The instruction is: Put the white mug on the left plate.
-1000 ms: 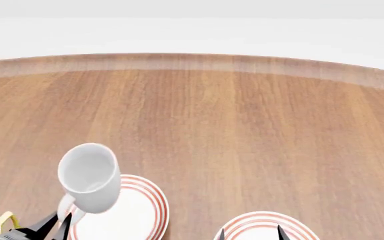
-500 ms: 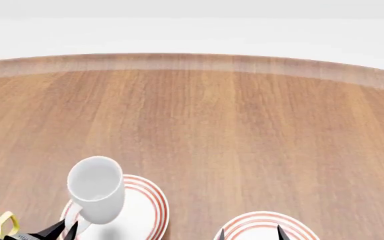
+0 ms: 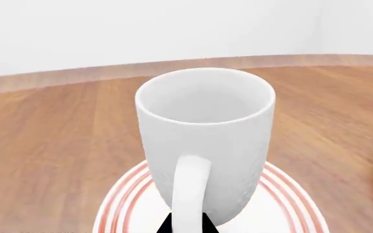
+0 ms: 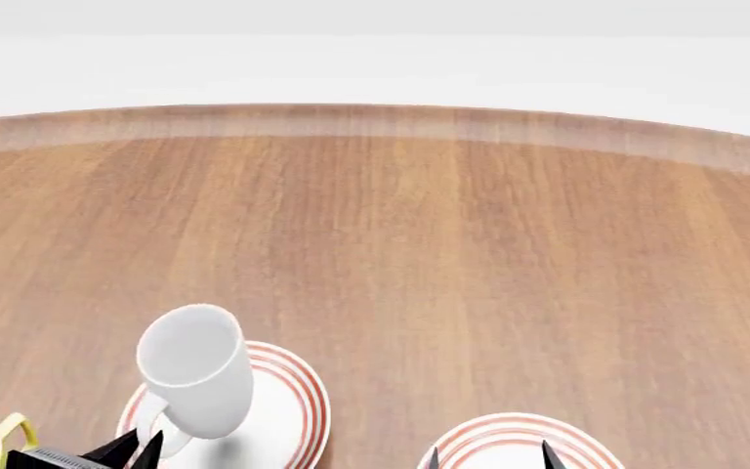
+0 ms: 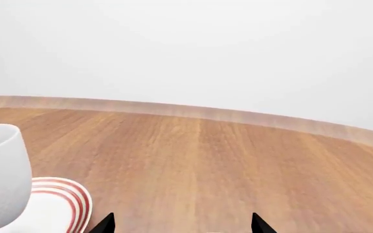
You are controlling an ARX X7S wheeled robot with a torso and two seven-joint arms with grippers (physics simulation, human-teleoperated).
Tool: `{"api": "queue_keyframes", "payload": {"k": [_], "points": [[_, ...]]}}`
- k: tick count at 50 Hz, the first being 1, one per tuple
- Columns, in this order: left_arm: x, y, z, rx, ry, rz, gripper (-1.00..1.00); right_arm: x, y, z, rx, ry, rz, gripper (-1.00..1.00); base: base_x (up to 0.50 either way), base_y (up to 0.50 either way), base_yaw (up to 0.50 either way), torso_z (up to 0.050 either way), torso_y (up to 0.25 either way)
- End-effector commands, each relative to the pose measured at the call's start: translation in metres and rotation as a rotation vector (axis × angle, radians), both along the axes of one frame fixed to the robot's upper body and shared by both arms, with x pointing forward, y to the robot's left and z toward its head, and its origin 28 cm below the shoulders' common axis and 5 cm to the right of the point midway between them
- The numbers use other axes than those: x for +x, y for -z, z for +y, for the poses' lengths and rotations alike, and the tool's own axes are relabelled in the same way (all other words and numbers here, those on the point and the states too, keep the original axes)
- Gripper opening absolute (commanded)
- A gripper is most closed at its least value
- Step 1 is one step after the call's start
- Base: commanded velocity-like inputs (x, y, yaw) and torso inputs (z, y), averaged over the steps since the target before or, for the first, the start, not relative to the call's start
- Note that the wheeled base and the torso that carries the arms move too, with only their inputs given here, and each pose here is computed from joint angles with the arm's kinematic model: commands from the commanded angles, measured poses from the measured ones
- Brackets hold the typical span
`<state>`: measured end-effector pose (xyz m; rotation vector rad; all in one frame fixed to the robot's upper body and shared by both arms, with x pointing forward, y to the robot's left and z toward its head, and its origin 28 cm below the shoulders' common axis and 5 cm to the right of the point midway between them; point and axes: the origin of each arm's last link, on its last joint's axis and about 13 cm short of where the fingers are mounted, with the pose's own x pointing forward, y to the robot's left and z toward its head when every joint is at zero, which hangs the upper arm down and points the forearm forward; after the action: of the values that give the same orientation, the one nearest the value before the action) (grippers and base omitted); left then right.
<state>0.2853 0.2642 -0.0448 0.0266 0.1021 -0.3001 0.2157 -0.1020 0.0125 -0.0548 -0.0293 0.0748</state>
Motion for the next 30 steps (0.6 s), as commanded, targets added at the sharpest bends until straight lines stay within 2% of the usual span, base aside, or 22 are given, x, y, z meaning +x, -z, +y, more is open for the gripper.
{"api": "queue_keyframes", "payload": {"k": [1, 20, 21, 30], "points": [[0.0022, -0.0011, -0.0007, -0.028, -0.016, 0.006, -1.00, 0.0003, 0.0000, 0.0000, 0.001, 0.000, 0.001, 1.00, 0.00, 0.00, 0.00, 0.000, 0.010], [0.0024, -0.0008, -0.0018, -0.020, -0.032, 0.012, -1.00, 0.0002, -0.0001, -0.0005, 0.001, 0.001, 0.001, 1.00, 0.00, 0.00, 0.00, 0.000, 0.000], [0.0022, -0.0011, -0.0016, -0.009, -0.057, 0.003, 1.00, 0.0003, 0.0000, -0.0004, 0.000, 0.001, 0.001, 1.00, 0.00, 0.00, 0.00, 0.000, 0.000], [0.0024, -0.0013, -0.0005, -0.018, -0.053, 0.004, 1.00, 0.0002, 0.0002, 0.0000, 0.000, 0.000, 0.001, 1.00, 0.00, 0.00, 0.00, 0.000, 0.000]]}}
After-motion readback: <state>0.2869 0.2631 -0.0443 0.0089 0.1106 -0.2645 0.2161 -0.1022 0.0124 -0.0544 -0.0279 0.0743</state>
